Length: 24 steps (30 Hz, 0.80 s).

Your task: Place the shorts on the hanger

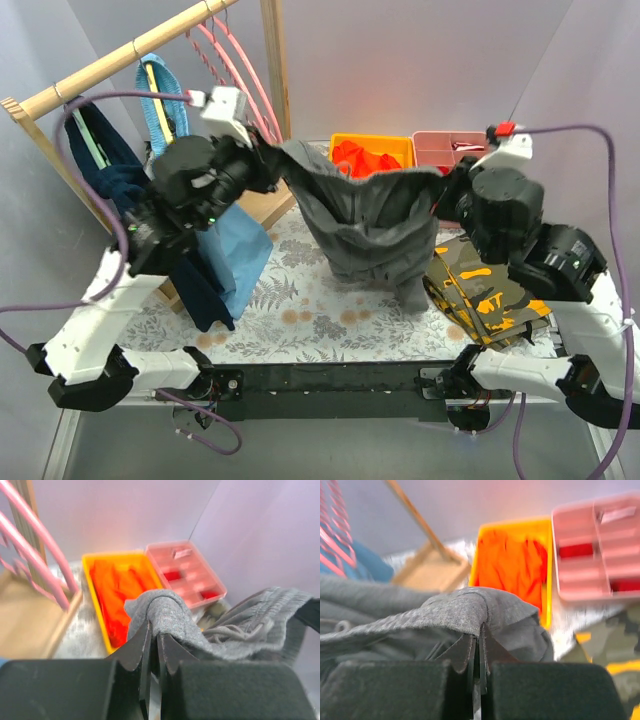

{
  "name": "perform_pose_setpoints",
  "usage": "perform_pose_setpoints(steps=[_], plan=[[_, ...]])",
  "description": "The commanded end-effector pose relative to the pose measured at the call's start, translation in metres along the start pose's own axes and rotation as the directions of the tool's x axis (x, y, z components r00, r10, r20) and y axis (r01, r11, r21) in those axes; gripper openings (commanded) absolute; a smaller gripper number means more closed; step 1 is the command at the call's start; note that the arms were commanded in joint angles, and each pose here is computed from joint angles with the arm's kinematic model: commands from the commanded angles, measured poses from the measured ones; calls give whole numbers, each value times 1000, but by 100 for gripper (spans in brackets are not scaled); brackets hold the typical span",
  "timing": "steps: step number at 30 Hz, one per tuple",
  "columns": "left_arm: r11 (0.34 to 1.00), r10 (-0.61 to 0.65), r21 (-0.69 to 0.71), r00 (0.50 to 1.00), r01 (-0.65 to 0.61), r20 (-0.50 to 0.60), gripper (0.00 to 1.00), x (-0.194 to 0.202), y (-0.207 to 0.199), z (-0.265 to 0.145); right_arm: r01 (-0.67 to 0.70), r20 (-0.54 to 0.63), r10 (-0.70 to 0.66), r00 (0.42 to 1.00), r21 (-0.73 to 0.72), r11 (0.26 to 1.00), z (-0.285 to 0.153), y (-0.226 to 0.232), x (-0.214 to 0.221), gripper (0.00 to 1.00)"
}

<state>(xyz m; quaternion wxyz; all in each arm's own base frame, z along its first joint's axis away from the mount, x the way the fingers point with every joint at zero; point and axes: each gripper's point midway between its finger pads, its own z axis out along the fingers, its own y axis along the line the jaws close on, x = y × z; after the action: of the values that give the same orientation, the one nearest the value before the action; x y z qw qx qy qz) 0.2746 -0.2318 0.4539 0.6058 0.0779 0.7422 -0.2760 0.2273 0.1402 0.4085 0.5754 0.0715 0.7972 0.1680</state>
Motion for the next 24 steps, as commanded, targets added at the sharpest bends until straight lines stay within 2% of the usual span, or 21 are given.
perform_pose_setpoints(steps=[1,5,7,9,11,12,13,14,15,16,17,18,19,20,21,22,23,24], plan=[[995,100,2,994,-100,-45,0,-26,0,-28,87,209,-94,973,43,995,-18,9,-94,1],[997,75,21,996,-74,-48,0,-34,-9,-28,135,247,-148,958,70,988,-14,18,-116,1],[998,69,7,996,-69,-58,0,-28,-5,-26,174,212,-191,958,100,980,-5,16,-105,1],[997,76,-25,990,-79,-116,0,1,6,-18,176,155,-196,968,130,976,7,8,-86,1],[996,48,-65,986,-59,-161,0,26,17,-9,216,61,-226,972,141,966,22,-6,-48,1],[994,41,-94,976,-62,-216,0,54,29,-6,204,39,-214,976,185,961,30,-25,-39,1],[994,30,-93,976,-51,-216,0,63,31,-1,191,33,-200,979,185,964,36,-32,-34,1],[995,6,-100,973,-30,-232,0,76,34,2,213,-37,-209,977,145,966,45,-39,-7,1],[993,-6,-115,961,-27,-276,0,103,42,10,191,-61,-183,981,176,966,53,-57,-2,1],[993,-27,-119,950,-11,-312,0,121,44,14,175,-108,-164,981,96,980,60,-49,13,1],[994,-75,-104,934,41,-348,0,138,39,17,191,-194,-170,966,94,977,73,-59,48,1],[993,-100,-101,914,65,-393,0,174,42,26,172,-225,-149,963,87,981,80,-61,65,1],[992,-122,-82,908,98,-401,0,188,40,28,162,-278,-143,950,45,986,86,-60,91,1],[986,-167,-59,889,157,-426,0,208,35,29,135,-266,-127,956,12,991,98,-56,100,1],[980,-188,-19,901,197,-390,0,209,28,38,133,-354,-115,928,27,991,108,-73,142,1],[978,-195,-16,880,209,-432,0,231,30,36,96,-400,-90,912,-6,995,111,-71,161,1],[975,-195,8,880,220,-434,0,231,26,36,85,-429,-79,900,-3,996,120,-74,175,1],[970,-180,71,885,232,-430,7,226,15,35,86,-476,-68,877,15,996,121,-85,196,1]])
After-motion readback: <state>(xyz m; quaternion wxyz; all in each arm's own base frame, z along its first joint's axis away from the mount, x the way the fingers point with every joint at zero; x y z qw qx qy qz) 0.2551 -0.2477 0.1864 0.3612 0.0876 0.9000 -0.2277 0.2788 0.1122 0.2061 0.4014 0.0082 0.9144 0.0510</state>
